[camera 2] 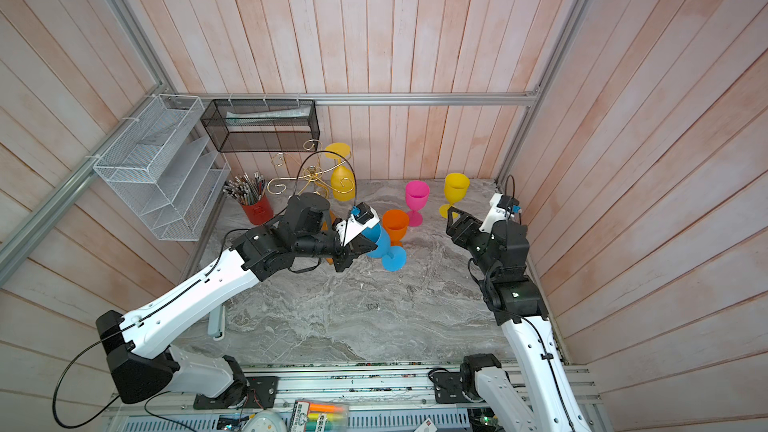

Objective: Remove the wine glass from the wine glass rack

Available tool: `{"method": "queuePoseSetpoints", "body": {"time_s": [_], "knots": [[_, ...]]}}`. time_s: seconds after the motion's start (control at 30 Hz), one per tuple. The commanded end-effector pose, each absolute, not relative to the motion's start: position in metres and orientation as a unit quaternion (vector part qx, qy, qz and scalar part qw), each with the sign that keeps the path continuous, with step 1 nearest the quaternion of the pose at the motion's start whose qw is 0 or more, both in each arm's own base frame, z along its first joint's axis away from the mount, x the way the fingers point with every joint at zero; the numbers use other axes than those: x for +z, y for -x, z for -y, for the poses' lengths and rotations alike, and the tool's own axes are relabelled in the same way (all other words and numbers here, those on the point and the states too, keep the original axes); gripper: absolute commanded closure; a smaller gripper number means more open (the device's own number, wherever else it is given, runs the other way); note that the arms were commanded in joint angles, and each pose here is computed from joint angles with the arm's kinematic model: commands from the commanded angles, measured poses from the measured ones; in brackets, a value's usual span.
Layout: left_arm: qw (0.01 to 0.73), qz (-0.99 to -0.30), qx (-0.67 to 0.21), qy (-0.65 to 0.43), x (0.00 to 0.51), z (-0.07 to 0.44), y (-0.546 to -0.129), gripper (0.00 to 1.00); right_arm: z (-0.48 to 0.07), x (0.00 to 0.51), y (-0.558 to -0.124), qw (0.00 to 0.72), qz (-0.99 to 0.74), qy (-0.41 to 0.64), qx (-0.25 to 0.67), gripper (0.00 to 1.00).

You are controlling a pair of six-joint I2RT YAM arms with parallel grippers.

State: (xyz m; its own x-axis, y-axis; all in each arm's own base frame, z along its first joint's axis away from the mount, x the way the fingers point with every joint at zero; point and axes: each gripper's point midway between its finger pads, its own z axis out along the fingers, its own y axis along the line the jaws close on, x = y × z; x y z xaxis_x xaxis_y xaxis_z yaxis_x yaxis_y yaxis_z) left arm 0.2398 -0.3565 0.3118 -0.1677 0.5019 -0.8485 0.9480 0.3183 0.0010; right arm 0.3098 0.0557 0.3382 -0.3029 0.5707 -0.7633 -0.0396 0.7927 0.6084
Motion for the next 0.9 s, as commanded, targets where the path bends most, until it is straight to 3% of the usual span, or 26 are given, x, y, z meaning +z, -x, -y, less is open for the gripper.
{"method": "queuePoseSetpoints", "body": {"time_s": [0.0, 0.43, 0.87], "knots": [[0.369, -0.741, -0.221, -0.515, 0.278, 0.350, -0.248, 1.00, -0.054, 0.349, -0.309, 0.576, -0.754, -0.168, 0.267, 0.31], [0.319, -0.790, -0.144, -0.503, 0.213, 0.353, -0.269, 1.00, -0.057, 0.342, -0.312, 0.569, -0.757, -0.168, 0.275, 0.32], [0.307, -0.808, -0.123, -0.487, 0.181, 0.362, -0.285, 1.00, -0.060, 0.337, -0.313, 0.562, -0.758, -0.169, 0.283, 0.34]]}}
